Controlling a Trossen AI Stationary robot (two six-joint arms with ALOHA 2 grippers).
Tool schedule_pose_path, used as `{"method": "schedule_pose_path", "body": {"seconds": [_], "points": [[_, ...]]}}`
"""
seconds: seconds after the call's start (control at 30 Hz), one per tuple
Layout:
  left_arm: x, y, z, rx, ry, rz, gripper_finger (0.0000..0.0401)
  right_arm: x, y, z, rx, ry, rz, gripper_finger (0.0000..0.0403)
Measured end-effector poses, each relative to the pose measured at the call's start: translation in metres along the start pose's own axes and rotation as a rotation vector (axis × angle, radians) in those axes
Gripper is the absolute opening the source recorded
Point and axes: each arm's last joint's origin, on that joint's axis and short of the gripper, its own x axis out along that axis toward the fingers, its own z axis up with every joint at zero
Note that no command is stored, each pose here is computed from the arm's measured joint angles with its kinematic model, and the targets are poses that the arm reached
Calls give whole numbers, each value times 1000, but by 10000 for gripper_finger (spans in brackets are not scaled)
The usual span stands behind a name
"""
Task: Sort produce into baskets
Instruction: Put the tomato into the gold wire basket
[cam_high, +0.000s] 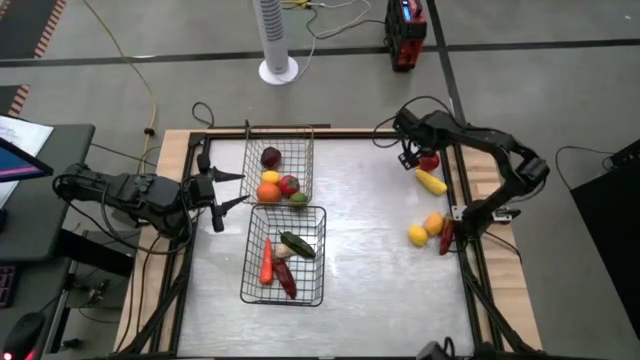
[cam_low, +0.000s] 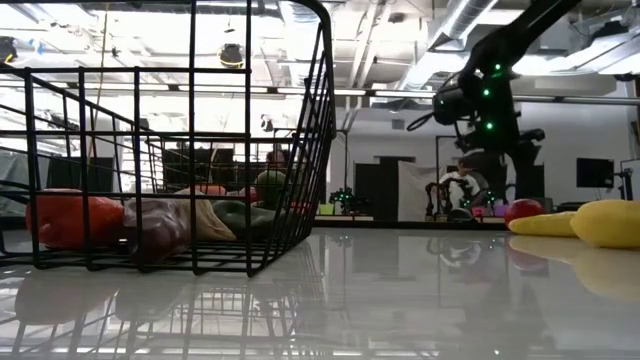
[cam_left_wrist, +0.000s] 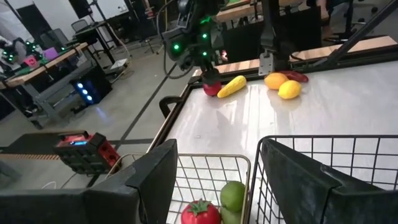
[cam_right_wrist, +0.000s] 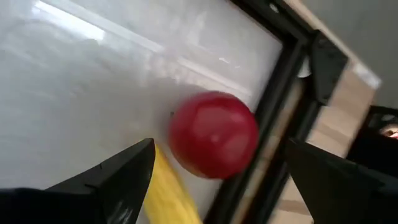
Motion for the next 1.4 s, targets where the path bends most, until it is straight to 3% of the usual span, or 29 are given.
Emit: {"method": "schedule_pose_path", "body": {"seconds": [0.17, 0.47, 0.73, 0.87, 1.03, 1.2, 1.4], "points": [[0, 0, 0, 3, 4, 0, 223, 21, -7, 8, 47, 79, 97, 384], [0, 0, -2, 11, 22, -3, 223, 51, -3, 13, 53, 196, 69, 353], [0, 0, -3, 18, 23, -3, 223, 45, -1, 10, 36, 195, 79, 328], [0, 0, -2, 21, 21, -2, 223, 26, 8, 9, 18, 144, 195, 328], [0, 0, -1, 20, 5, 0, 223, -19, 36, 13, -45, -74, 471, 328], [0, 0, 1, 21, -5, 1, 223, -81, 78, 13, -155, -475, 782, 328], [0, 0, 3, 27, -27, 4, 223, -140, 141, 3, -242, -920, 1003, 329]]}}
